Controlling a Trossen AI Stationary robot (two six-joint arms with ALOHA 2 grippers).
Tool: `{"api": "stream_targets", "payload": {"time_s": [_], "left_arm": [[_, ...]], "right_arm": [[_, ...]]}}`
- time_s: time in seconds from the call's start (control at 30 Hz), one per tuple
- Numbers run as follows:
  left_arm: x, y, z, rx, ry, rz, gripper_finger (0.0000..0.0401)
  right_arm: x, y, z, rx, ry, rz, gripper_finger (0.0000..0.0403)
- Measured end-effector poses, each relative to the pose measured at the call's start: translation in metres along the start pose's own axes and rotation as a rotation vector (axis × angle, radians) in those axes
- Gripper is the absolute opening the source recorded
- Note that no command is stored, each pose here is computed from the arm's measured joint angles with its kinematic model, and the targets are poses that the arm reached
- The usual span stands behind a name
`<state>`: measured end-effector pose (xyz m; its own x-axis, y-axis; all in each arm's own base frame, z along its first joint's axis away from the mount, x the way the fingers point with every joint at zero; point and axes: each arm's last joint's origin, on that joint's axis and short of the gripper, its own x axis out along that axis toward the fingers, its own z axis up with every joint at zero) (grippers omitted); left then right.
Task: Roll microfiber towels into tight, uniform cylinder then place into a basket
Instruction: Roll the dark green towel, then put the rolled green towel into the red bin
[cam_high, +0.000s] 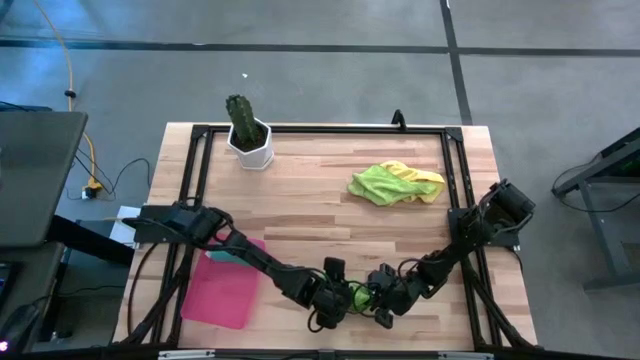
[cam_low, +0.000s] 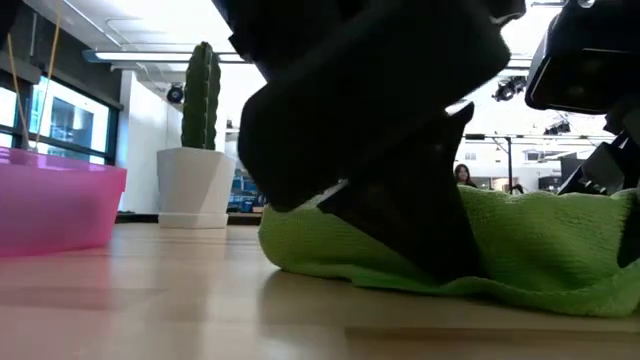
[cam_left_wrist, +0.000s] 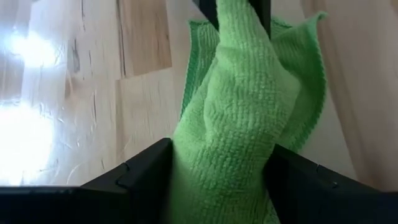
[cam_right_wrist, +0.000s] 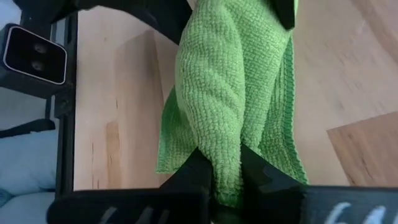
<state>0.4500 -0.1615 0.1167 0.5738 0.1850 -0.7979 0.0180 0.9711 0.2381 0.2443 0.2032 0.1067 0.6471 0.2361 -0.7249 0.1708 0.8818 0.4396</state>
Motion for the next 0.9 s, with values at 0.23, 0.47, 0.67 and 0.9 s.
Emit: {"api": "stream_targets", "payload": {"time_s": [0.23,0.47,0.67,0.9], "left_arm": [[0.001,-0.001,-0.001,-0.045,0.024,-0.089,0.0166],[0.0,-0.003,-0.004,-0.096,0.077,-0.187,0.0051],[0.002,0.003,-0.005,-0.225,0.136,-0.259,0.0014],[-0.016,0.01,-0.001,-0.226,0.155,-0.269,0.0015]], "right_arm": [[0.0,0.001,-0.001,-0.102,-0.004,0.008,0.0025],[-0.006,0.002,0.006,-0.187,0.004,0.033,0.0128],[-0.029,-0.008,0.024,-0.171,0.101,0.015,0.0199],[-0.071,-0.018,0.037,-0.235,0.125,-0.073,0.0202]]}}
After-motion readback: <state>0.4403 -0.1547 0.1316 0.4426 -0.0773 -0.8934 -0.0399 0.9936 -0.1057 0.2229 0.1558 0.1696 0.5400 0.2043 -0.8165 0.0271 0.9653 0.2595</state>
